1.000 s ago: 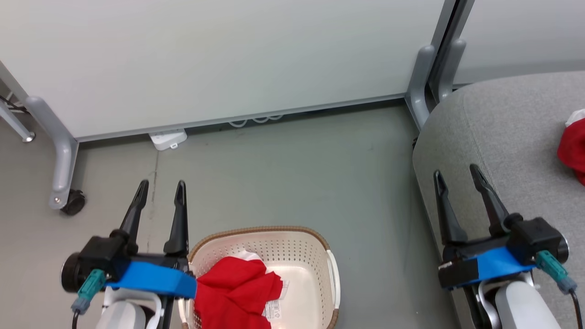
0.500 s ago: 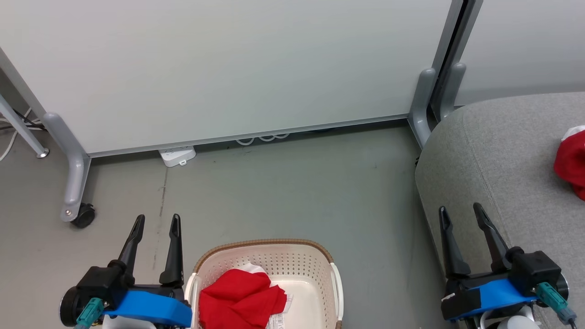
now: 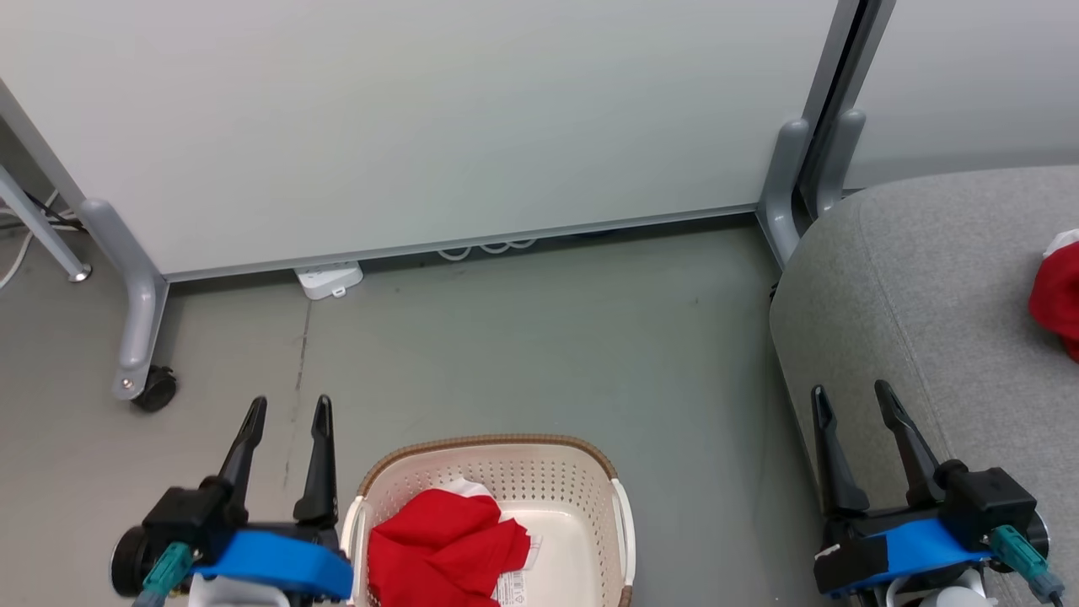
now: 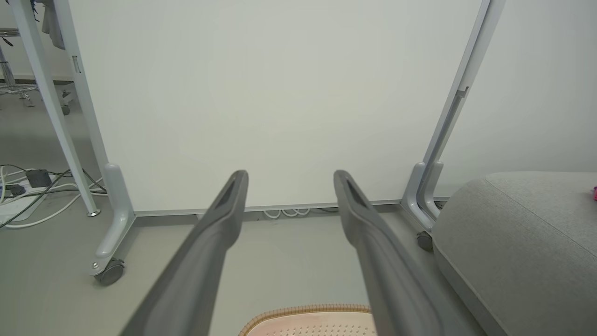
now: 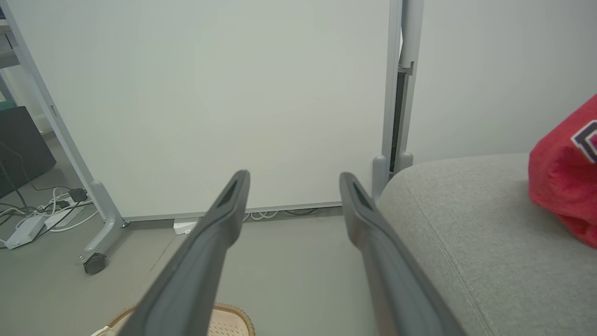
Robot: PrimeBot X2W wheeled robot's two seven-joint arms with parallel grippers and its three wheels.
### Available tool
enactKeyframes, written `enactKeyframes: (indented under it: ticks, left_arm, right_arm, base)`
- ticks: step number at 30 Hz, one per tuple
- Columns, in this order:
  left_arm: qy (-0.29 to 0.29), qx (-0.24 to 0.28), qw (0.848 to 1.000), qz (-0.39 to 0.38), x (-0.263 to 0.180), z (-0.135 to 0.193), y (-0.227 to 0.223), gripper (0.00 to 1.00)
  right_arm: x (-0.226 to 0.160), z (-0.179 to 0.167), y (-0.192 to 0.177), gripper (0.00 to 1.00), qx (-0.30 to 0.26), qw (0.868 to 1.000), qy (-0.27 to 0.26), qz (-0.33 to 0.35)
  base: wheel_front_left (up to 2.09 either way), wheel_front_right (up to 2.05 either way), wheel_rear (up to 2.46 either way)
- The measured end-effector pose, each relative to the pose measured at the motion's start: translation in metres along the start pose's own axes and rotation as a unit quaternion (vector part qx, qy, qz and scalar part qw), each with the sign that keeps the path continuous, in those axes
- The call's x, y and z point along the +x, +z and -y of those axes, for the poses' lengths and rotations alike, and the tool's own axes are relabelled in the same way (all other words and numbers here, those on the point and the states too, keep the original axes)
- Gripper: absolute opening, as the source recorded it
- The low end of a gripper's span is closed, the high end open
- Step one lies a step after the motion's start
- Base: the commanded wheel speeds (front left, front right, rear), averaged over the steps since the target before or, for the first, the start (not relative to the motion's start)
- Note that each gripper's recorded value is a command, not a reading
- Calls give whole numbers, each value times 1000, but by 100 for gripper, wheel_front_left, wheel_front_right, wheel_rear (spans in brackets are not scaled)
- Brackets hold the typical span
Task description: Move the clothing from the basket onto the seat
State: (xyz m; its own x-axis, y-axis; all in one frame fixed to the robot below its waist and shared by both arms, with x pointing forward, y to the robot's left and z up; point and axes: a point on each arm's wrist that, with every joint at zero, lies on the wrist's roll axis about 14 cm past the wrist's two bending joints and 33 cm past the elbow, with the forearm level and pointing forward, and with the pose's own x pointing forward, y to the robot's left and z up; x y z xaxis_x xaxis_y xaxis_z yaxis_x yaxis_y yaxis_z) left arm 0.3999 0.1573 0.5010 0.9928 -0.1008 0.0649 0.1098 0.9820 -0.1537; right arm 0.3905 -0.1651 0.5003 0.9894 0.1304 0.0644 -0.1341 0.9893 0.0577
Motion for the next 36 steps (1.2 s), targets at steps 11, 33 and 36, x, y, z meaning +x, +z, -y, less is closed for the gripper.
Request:
enactKeyframes:
  ticks: [11,33,36]
  left_arm:
    - [-86,47,994,-40,58,36,-25,100]
    - [-321,175,873,-322,72,86,-253,100]
    - [-342,193,848,-357,65,83,-283,100]
  right_arm:
    - [34,7,4,100,-8,1000,1,13]
    - [117,41,-41,100,-39,999,-9,2]
    - [124,45,-54,100,-44,999,-10,-8]
  base:
    - [0,0,0]
    - [0,0,0]
    - [0,0,0]
